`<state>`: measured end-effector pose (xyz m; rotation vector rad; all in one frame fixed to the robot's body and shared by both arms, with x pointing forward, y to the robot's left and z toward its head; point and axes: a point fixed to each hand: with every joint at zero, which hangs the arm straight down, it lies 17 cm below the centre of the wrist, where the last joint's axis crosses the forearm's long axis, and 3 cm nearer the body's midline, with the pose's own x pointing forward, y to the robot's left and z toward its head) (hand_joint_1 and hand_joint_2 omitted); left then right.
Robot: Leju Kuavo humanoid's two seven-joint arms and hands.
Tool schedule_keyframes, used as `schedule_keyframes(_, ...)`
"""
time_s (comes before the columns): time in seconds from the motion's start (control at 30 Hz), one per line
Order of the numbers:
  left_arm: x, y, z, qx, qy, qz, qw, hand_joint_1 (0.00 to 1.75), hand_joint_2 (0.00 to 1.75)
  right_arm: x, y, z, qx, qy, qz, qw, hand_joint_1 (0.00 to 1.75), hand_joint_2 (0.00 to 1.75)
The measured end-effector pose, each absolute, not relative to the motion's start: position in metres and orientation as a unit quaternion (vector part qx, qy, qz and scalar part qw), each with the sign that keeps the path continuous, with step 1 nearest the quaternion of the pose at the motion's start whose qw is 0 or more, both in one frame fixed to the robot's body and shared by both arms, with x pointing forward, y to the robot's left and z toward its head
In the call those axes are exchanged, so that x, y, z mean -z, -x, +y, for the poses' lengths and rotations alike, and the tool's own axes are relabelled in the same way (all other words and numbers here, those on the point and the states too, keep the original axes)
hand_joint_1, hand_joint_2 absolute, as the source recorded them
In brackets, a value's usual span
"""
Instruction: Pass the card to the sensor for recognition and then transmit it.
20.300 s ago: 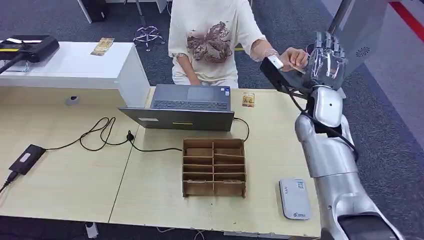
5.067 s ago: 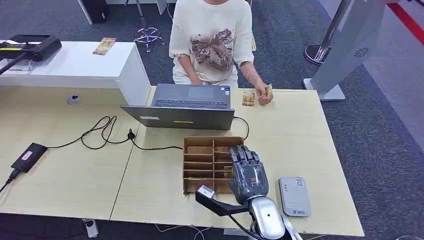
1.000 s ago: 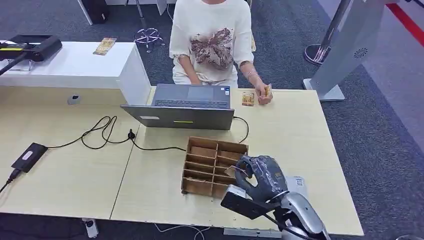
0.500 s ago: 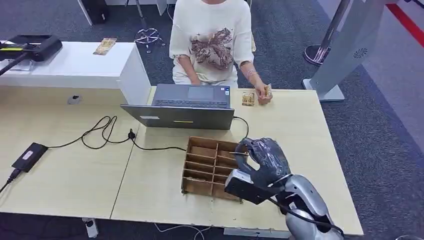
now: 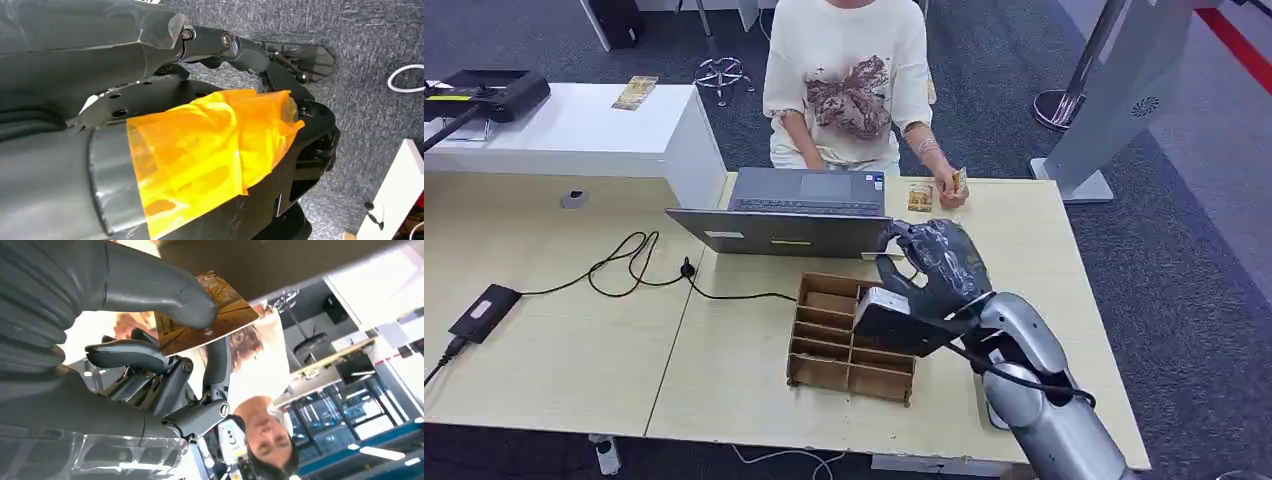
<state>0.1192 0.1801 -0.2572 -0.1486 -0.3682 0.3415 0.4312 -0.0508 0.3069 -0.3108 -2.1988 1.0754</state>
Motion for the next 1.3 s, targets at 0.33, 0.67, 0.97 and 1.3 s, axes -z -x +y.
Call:
schedule_keyframes(0.33,0.257,-0.119,0.180,-0.148,0.077,-0.181,0.969,0.00,0.00,-0.359,-0.465,-0.027,-0.405,0.140,-0.849,0.309,1.75,1.75)
schedule_keyframes(0.67,0.257,-0.119,0.176,-0.122,0.082,-0.181,0.972,0.00,0.00,-0.377,-0.498,-0.004,-0.421,0.171,-0.834,0.314,1.75,1.75)
schedule_keyframes(0.97,0.257,-0.118,0.176,-0.095,0.086,-0.180,0.975,0.00,0.00,-0.381,-0.561,-0.002,-0.466,0.238,-0.780,0.343,1.75,1.75)
schedule_keyframes(1.3,0.257,-0.117,0.176,-0.070,0.087,-0.179,0.977,0.00,0.00,-0.367,-0.612,-0.027,-0.495,0.297,-0.720,0.386,1.75,1.75)
